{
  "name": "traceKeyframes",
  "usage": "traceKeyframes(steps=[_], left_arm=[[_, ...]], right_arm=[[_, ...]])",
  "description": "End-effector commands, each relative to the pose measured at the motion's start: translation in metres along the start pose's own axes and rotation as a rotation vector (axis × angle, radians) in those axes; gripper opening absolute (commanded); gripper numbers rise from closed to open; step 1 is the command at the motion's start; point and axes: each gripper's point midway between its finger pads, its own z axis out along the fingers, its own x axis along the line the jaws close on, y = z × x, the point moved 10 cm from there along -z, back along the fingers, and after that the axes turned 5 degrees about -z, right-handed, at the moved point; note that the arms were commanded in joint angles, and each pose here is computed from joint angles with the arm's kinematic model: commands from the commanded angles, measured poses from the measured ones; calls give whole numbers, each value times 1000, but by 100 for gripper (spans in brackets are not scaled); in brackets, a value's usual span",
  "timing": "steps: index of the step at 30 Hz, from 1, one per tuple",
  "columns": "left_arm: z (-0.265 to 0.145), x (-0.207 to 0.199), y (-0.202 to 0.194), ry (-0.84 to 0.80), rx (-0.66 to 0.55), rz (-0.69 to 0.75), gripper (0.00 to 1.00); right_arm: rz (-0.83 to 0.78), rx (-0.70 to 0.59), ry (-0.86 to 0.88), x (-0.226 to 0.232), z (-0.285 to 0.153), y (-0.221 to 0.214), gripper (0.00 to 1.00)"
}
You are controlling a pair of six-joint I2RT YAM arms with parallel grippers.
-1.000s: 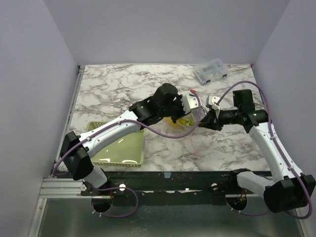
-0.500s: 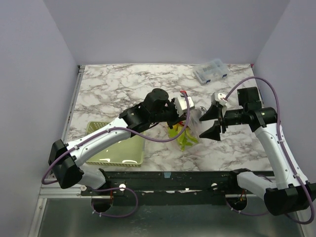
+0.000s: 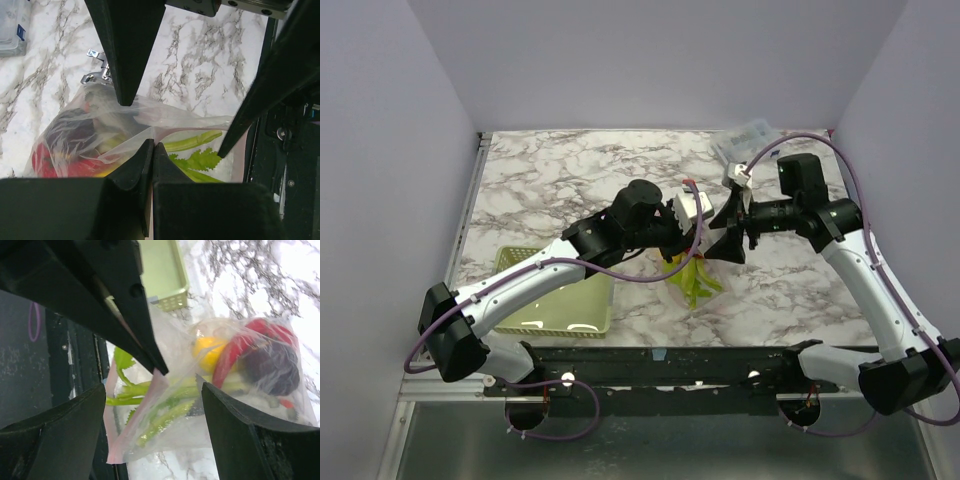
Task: Open the zip-top bag and remove the fake food
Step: Open the zipper of the food storage bag at the center of the board.
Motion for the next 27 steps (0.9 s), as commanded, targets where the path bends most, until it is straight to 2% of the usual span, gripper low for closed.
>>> traceKeyframes(steps=[1, 5, 11, 21, 27], left_arm=[[-1, -5, 9, -17, -31, -38, 0], [-1, -5, 9, -15, -37, -49, 0], [0, -7, 9, -13, -36, -97, 0], [-3, -8, 13, -8, -36, -105, 0], [-3, -8, 14, -8, -33, -105, 0]], right_arm=[[-34, 36, -81, -9, 0, 6, 80], [-49, 52, -90, -9, 4, 2, 79], [-45, 62, -58, -7, 14, -3, 70], [-44, 109, -97, -9, 19, -13, 63], [-37, 115, -112, -12, 21, -13, 52]])
